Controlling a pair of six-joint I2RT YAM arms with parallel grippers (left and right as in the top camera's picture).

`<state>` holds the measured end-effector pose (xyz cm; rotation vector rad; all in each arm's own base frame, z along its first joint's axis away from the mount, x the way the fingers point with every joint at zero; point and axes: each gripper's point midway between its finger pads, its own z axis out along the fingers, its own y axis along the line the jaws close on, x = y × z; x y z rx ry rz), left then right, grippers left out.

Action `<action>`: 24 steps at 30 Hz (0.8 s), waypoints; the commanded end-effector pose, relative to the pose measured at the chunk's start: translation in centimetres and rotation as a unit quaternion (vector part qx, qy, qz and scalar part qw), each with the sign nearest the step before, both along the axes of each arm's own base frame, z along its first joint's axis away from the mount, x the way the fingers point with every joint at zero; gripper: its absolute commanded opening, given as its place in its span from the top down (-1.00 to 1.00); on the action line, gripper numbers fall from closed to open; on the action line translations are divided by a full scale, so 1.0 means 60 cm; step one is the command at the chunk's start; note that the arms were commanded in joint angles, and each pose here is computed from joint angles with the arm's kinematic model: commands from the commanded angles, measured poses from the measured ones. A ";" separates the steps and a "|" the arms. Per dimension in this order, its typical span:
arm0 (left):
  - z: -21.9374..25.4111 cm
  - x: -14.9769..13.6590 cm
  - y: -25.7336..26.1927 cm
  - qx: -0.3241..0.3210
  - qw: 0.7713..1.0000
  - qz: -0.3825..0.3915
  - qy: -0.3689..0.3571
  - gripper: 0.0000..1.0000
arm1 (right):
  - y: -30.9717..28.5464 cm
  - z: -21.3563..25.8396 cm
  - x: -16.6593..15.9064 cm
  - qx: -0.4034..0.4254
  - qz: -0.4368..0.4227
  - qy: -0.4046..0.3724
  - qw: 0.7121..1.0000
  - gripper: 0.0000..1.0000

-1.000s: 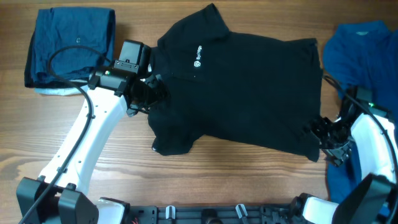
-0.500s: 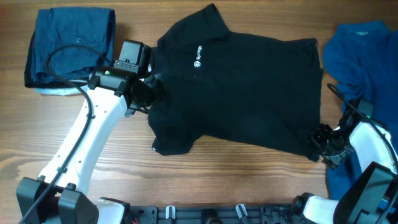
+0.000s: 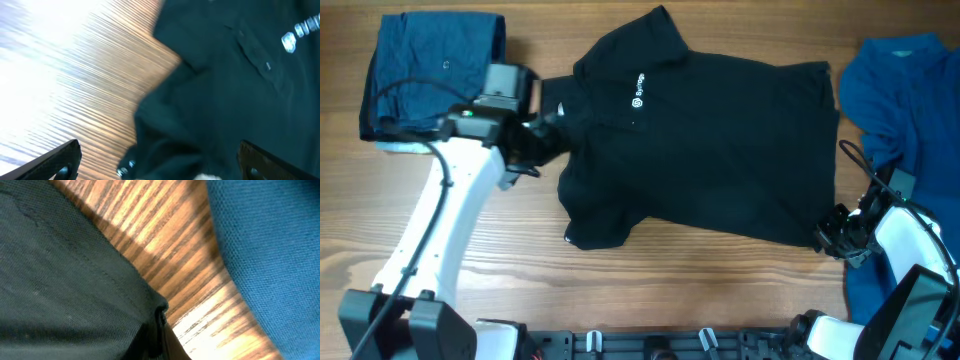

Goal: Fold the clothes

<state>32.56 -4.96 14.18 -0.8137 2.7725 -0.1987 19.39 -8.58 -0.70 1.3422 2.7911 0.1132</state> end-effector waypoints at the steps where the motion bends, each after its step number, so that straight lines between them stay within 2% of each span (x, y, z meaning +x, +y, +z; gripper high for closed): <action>1: 0.002 -0.014 0.018 -0.070 0.997 0.029 0.022 -0.97 | 0.003 -0.010 -0.009 0.007 0.001 0.017 1.000 0.92; 6: -0.034 -0.066 0.008 -0.063 0.995 0.009 0.083 -0.82 | 0.003 -0.010 -0.009 0.007 0.001 0.017 1.000 0.91; 9: -0.088 -0.106 -0.014 -0.059 0.991 -0.014 0.121 -0.66 | 0.004 -0.010 -0.010 0.008 0.001 0.019 1.000 0.91; 10: -0.107 -0.123 -0.025 -0.068 0.988 -0.028 0.134 -0.57 | 0.004 -0.010 -0.010 0.008 0.001 0.019 1.000 0.91; 12: -0.131 -0.145 -0.053 -0.102 0.981 -0.073 0.145 -0.53 | 0.004 -0.010 -0.009 0.008 0.001 0.018 1.000 0.91; 19: -0.168 -0.160 -0.064 -0.101 0.979 -0.112 0.138 -0.52 | 0.010 -0.010 -0.008 0.010 0.008 0.018 1.000 0.91; 24: -0.190 -0.188 -0.076 -0.095 0.973 -0.142 0.153 -0.34 | 0.009 -0.010 -0.007 0.010 0.008 0.017 1.000 0.91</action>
